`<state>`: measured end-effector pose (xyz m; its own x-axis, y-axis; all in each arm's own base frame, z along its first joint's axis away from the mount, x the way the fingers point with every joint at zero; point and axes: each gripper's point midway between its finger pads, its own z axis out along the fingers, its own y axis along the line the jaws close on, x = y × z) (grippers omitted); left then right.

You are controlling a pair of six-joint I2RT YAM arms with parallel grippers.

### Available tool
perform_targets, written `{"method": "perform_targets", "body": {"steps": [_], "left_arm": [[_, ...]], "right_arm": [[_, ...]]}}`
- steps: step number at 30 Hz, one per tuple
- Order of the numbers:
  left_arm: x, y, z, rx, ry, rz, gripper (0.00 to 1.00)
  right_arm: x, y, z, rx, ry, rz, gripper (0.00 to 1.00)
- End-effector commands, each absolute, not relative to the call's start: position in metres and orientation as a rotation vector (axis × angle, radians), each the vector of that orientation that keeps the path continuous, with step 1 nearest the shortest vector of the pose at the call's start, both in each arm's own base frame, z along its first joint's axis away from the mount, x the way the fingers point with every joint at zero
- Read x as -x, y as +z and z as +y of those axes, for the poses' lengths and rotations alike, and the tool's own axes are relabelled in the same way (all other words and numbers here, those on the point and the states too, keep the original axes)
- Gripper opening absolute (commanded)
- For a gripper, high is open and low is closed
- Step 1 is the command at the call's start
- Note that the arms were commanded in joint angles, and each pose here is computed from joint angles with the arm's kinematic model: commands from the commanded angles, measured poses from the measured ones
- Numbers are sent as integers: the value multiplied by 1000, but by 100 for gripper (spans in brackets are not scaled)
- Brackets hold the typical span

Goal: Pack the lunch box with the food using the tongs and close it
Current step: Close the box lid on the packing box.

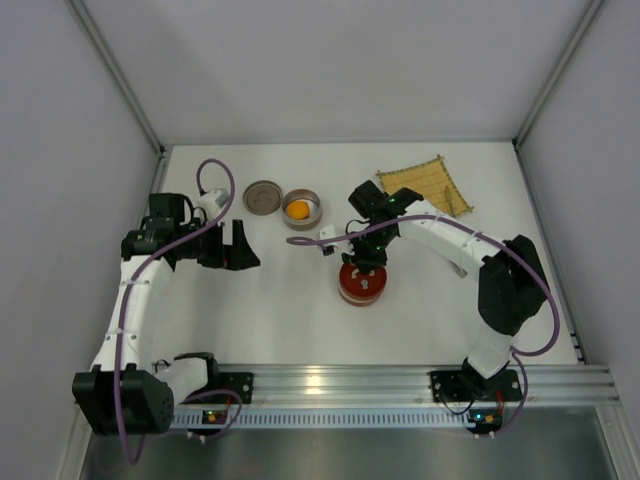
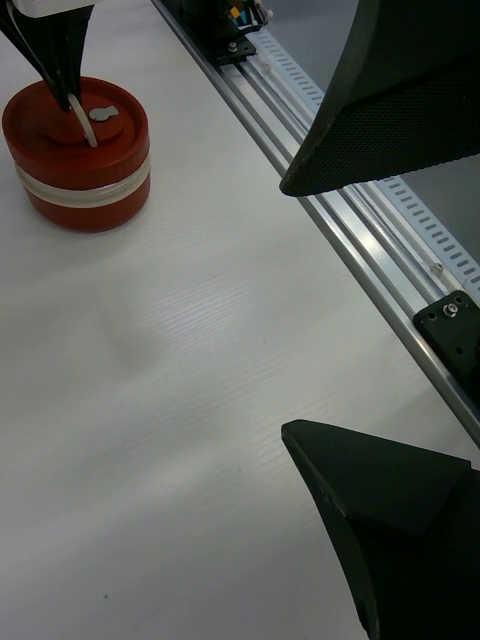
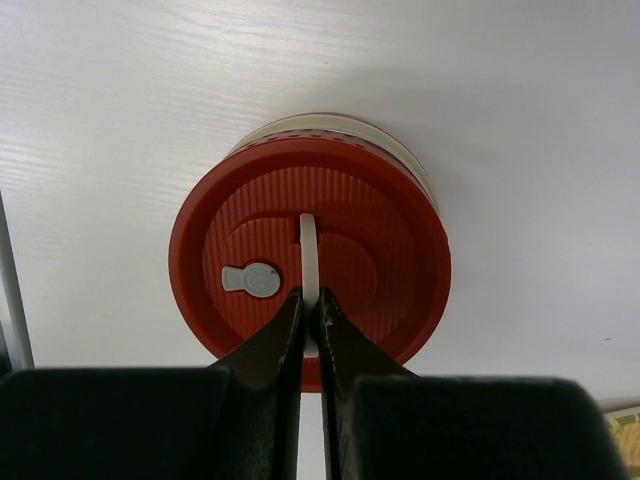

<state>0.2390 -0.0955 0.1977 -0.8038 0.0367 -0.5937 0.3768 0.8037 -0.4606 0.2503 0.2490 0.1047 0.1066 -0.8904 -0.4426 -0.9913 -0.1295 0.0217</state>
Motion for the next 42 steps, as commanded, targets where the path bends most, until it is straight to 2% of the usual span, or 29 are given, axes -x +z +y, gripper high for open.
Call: {"method": "perform_targets", "body": {"steps": [1, 42], "left_arm": [[-241, 204, -97, -340, -777, 2359, 98], [-242, 202, -98, -323, -779, 2357, 98]], "right_arm": [[-254, 117, 256, 2087, 556, 1808, 0], [-251, 100, 266, 2107, 567, 1819, 0]]}}
